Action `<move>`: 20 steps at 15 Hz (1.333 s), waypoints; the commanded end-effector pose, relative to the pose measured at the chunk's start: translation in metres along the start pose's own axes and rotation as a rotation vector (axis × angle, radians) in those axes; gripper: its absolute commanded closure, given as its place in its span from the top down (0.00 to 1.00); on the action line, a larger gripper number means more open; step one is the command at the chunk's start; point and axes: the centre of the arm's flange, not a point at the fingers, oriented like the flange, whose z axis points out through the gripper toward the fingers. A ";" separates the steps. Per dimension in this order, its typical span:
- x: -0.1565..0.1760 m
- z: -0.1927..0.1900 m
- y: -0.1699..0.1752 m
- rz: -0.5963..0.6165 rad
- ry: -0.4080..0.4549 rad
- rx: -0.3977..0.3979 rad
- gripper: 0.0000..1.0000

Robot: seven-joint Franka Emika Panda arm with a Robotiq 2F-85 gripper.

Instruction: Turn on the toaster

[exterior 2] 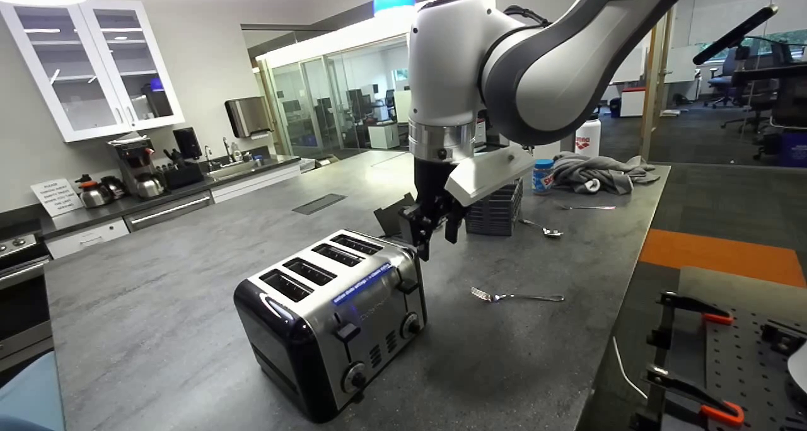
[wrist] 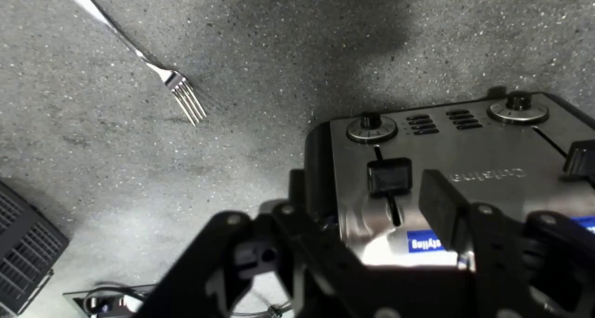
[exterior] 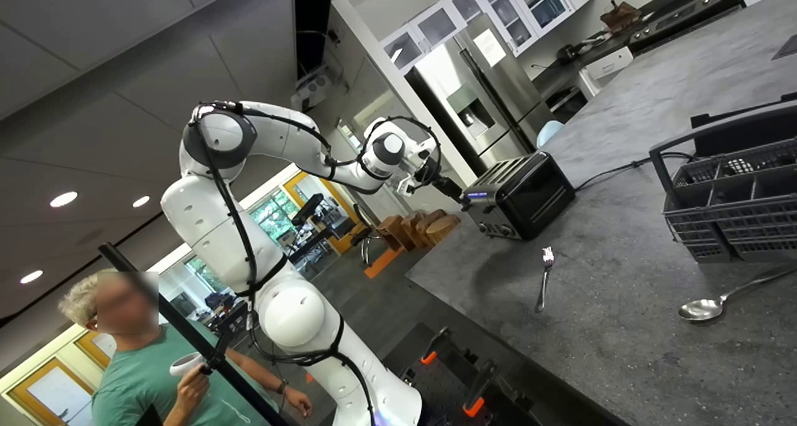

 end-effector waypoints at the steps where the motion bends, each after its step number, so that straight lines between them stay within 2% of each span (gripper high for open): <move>1: 0.012 0.012 -0.005 0.048 0.028 0.030 0.34; 6: 0.021 0.028 -0.015 0.036 0.037 0.059 0.01; 20: 0.038 0.065 -0.037 -0.034 0.053 0.055 0.00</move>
